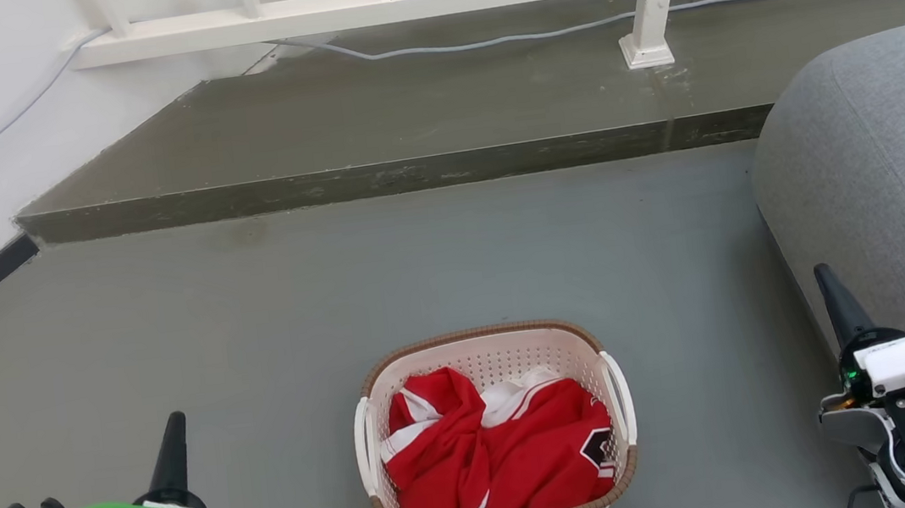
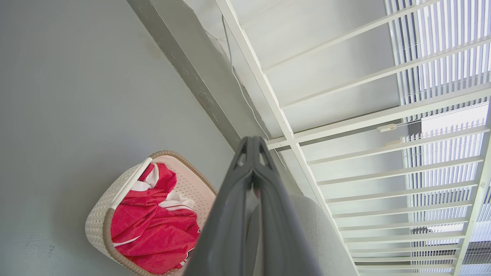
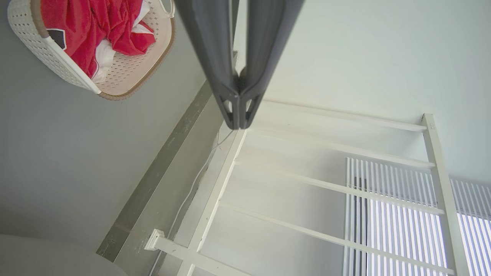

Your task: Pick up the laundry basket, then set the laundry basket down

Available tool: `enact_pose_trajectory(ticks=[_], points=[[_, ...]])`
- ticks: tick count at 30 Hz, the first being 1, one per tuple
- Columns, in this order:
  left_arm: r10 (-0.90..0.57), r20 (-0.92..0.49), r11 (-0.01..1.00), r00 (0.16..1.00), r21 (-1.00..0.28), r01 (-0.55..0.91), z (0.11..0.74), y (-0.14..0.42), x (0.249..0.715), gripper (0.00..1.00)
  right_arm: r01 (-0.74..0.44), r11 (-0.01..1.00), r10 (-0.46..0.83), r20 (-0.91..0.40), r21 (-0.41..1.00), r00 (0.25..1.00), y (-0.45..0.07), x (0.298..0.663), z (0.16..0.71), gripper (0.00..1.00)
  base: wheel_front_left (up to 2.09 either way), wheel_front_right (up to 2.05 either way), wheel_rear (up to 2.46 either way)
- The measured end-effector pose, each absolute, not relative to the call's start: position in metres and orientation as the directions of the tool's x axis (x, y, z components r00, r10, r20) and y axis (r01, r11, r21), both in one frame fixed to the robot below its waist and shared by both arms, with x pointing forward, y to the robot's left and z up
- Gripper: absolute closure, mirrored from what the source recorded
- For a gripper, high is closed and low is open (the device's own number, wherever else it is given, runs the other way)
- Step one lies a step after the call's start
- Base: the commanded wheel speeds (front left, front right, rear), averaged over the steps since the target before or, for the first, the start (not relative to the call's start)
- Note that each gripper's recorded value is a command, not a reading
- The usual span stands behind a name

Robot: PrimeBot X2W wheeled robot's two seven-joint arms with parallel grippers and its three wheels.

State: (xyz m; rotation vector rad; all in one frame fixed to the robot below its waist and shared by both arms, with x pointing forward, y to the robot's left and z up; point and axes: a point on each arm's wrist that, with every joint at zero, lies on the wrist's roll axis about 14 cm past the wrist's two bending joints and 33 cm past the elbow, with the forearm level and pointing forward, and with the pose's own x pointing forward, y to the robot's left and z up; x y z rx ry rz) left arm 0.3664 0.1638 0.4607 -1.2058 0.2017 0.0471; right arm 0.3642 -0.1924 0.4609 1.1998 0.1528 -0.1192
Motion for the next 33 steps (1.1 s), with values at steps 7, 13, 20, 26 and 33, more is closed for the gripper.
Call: enact_pose_trajectory(ticks=[7,13,20,26,33], points=[[-0.062,-0.166,0.263,0.984,-0.954,-0.144,0.464,0.17,0.369,1.0,0.164,0.259,-0.016,-0.165,0.952,0.986,-0.196,0.367,0.465,1.0,0.0,0.0,0.0],[-0.05,-0.152,0.18,0.987,-0.974,-0.141,0.466,0.174,0.369,1.0,0.145,0.177,-0.019,-0.144,0.973,0.989,-0.199,0.369,0.469,1.0,0.0,0.0,0.0],[-0.044,-0.13,0.085,0.991,-0.988,-0.125,0.47,0.179,0.37,1.0,0.129,0.083,-0.019,-0.128,0.988,0.992,-0.202,0.37,0.472,1.0,0.0,0.0,0.0],[-0.03,-0.1,0.003,0.995,-0.995,-0.1,0.477,0.185,0.372,1.0,0.1,-0.001,-0.028,-0.1,0.995,0.995,-0.205,0.373,0.477,1.0,0.0,0.0,0.0],[-0.031,-0.102,-0.005,0.994,-0.995,-0.102,0.475,0.185,0.372,1.0,0.096,-0.008,-0.027,-0.096,0.995,0.995,-0.205,0.374,0.478,1.0,0.0,0.0,0.0]])
